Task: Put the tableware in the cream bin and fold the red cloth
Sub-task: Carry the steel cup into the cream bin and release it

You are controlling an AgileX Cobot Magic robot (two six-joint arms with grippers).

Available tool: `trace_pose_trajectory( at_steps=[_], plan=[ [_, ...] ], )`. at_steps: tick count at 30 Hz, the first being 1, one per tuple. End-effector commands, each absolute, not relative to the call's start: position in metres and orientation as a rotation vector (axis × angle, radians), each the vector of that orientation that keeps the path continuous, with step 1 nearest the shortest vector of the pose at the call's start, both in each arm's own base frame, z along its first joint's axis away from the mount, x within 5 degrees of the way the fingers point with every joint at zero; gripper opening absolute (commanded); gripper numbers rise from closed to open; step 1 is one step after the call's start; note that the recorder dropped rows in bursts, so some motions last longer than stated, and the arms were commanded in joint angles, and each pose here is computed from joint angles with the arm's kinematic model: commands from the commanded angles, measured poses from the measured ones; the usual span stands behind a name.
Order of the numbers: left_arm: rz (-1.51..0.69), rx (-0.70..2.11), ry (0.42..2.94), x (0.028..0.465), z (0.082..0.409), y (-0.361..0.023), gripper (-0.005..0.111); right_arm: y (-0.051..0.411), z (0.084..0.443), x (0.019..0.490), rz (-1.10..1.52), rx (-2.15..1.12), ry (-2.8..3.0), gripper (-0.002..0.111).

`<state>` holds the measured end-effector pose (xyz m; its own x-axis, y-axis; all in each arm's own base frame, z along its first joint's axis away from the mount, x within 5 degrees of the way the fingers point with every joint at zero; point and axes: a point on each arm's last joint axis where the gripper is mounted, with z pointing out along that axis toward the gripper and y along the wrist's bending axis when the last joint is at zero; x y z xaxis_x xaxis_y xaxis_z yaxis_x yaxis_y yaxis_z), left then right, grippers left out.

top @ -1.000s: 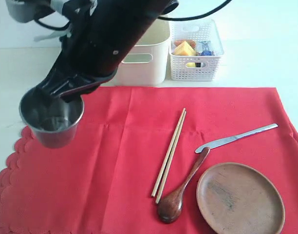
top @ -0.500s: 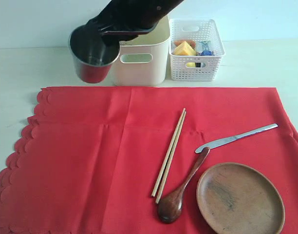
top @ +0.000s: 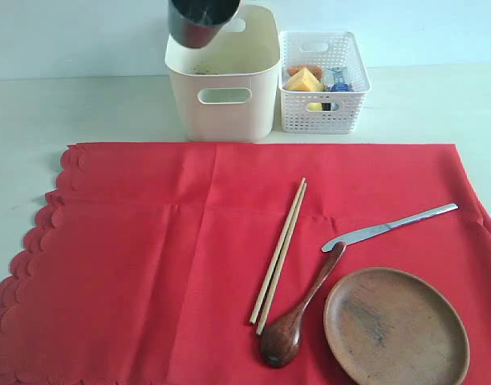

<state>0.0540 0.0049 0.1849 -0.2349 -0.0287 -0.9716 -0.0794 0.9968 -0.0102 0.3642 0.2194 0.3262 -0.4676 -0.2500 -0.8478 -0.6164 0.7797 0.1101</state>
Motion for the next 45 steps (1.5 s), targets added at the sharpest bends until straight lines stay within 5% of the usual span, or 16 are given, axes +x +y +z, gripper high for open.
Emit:
trace_pose_trajectory(
  at_steps=[1, 22, 26, 33, 45],
  plan=[
    [0.038, -0.079, 1.802, 0.054, 0.184, 0.005, 0.001, 0.209, 0.322, 0.388, 0.477, -0.552, 2.023, 0.000],
    [0.038, -0.079, 1.802, 0.054, 0.184, 0.005, 0.001, 0.213, 0.282, 0.451, 0.442, -0.406, 2.026, 0.001],
    [0.038, -0.079, 1.802, 0.054, 0.184, 0.005, 0.001, 0.213, 0.276, 0.454, 0.416, -0.423, 2.030, 0.013],
    [0.038, -0.079, 1.802, 0.054, 0.184, 0.005, 0.001, 0.213, 0.274, 0.454, 0.406, -0.435, 2.034, 0.070],
    [0.038, -0.079, 1.802, 0.054, 0.184, 0.005, 0.001, 0.203, 0.310, 0.430, 0.332, -0.588, 2.070, 0.075]
  ],
)
